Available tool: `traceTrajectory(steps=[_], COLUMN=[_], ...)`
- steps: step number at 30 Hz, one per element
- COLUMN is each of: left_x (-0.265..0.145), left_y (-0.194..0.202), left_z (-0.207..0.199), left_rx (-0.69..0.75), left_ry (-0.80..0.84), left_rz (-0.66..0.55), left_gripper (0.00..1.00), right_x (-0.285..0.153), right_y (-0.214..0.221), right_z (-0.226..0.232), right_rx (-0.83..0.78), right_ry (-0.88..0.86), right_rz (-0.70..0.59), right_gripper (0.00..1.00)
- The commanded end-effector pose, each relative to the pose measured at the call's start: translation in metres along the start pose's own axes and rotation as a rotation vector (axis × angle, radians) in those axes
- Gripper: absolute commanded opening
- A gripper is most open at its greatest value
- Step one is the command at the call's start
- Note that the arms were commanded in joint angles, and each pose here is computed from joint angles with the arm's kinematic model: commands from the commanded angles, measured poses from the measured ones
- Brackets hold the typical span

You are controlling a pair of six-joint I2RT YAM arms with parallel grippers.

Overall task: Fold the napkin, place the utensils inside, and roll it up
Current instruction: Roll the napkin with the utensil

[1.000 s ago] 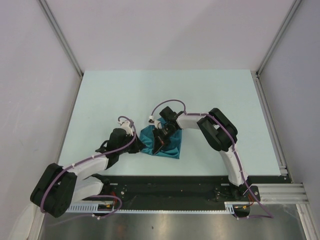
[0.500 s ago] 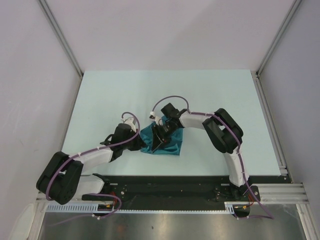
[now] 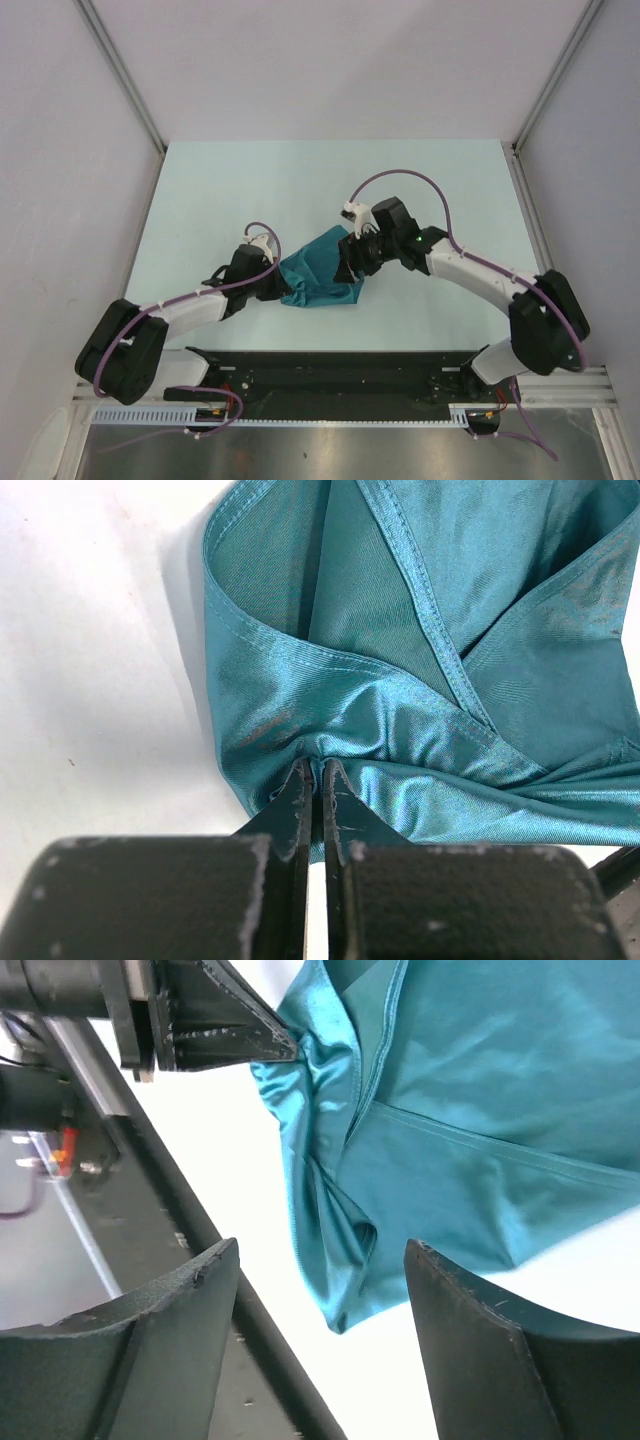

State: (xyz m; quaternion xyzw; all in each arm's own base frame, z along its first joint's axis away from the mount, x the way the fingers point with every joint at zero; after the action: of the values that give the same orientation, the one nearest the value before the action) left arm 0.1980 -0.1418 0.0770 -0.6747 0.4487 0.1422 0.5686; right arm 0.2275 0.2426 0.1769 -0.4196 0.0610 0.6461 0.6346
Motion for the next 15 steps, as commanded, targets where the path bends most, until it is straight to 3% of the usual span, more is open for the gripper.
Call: traceTrajectory(steps=[1, 8, 15], left_x=[-0.001, -0.003, -0.004], left_y=[0.018, 0.015, 0.013], left_z=[0.010, 0.009, 0.009], left_rx=[0.021, 0.031, 0.034], left_ry=[-0.063, -0.063, -0.064], left_rz=[0.108, 0.116, 0.117], left_gripper=[0.00, 0.00, 0.00], right_x=[-0.013, 0.002, 0.028], right_y=[0.002, 0.024, 0.035], right_z=[0.013, 0.045, 0.040], right_rx=[-0.229, -0.406, -0.403], right_ry=[0.085, 0.133, 0.152], right_rz=[-0.143, -0.126, -0.013], right_gripper=[0.74, 0.73, 0.73])
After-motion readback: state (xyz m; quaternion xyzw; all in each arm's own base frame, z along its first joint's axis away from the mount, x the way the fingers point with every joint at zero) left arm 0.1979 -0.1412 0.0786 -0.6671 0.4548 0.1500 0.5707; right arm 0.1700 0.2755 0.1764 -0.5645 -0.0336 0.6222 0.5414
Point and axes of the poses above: each gripper's point midway between its finger pads, its own x axis out along the fingers, its own z axis along the line the jaws close on, y = z × x, the point moved 8 cm from there along -x, back along the fingers, and after that the axes turned 15 degrees about x, right-handed, at the moved point
